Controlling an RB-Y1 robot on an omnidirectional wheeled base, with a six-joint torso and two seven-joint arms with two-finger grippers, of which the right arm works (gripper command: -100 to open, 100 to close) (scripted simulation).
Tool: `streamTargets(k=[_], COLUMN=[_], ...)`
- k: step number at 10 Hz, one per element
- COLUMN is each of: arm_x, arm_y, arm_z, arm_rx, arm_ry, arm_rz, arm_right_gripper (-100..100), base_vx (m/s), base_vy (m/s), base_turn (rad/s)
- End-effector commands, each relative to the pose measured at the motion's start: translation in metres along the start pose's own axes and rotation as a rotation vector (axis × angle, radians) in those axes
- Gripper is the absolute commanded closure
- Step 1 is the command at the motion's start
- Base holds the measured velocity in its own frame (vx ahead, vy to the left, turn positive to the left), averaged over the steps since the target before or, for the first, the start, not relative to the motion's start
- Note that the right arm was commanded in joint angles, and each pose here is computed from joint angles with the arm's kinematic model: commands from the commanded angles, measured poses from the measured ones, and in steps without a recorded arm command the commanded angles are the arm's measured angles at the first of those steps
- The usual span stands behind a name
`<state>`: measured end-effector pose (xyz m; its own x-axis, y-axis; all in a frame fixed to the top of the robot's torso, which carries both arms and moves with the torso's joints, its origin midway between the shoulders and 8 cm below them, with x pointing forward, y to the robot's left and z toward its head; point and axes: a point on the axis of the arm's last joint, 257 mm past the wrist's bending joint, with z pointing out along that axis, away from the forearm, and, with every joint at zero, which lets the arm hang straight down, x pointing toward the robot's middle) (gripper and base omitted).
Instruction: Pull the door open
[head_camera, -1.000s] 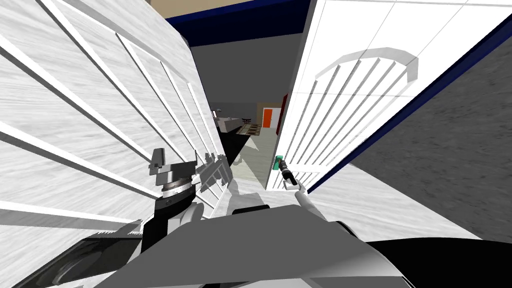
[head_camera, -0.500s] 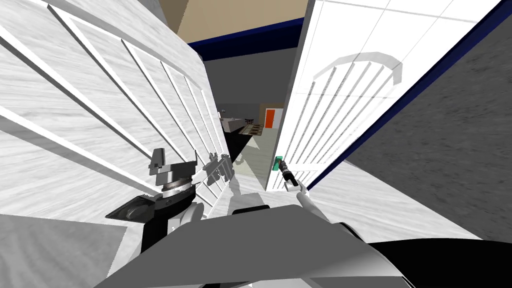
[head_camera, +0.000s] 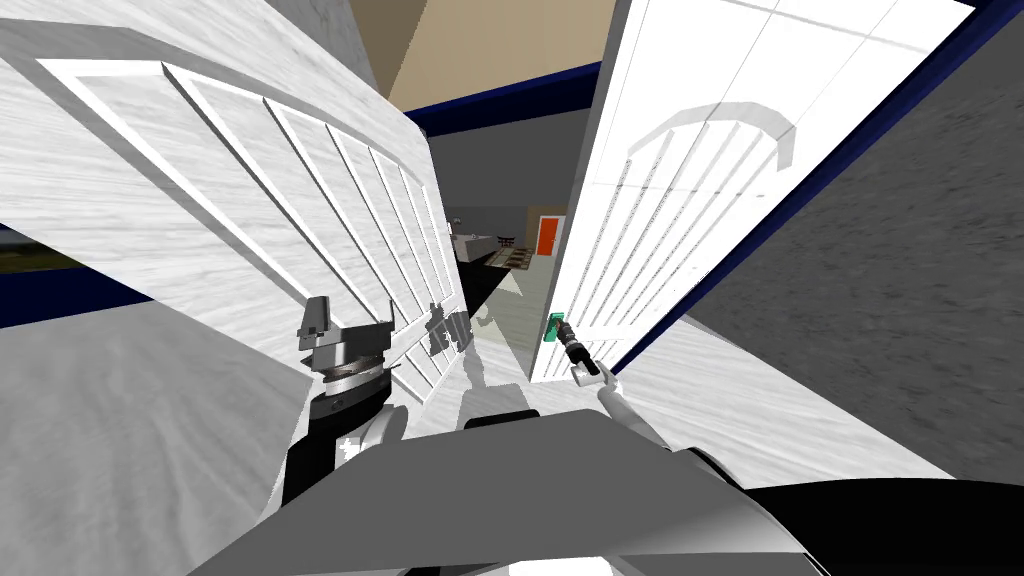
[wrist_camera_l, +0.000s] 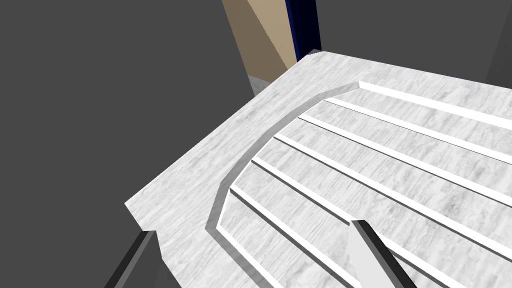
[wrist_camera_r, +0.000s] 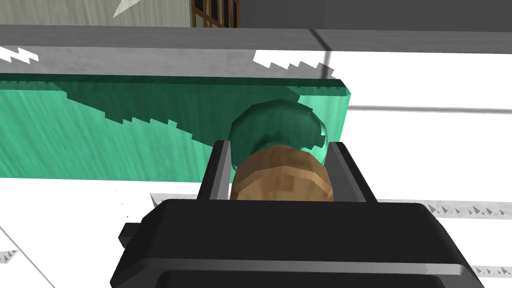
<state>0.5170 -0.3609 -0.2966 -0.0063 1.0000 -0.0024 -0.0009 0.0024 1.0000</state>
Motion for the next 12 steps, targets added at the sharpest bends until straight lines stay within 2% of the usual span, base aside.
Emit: streamTargets(k=[1,2,3,4,12], arm_x=[0.002,0.004,0.005,0.008,0.016], arm_y=[0.0,0.0,-0.001,-0.003,0.001], arm_z=[-0.0052,-0.0073,-0.006,-0.0134,-0.0389], arm_rx=[0.001,0.001,0.002,0.004,0.001], arm_ry=[0.02,0.032,0.027,0.052,0.146], arm_rz=[0.001,0.002,0.002,0.002,0.002], arm_right_gripper=[100,100,100,100,100], base_vx=[-0.21,-0.244,-0.116,-0.166,-0.189], base_vy=[-0.114,-0.109,-0.041,-0.054,-0.097], base_turn=[0.114,0.138,0.044,0.112,0.1])
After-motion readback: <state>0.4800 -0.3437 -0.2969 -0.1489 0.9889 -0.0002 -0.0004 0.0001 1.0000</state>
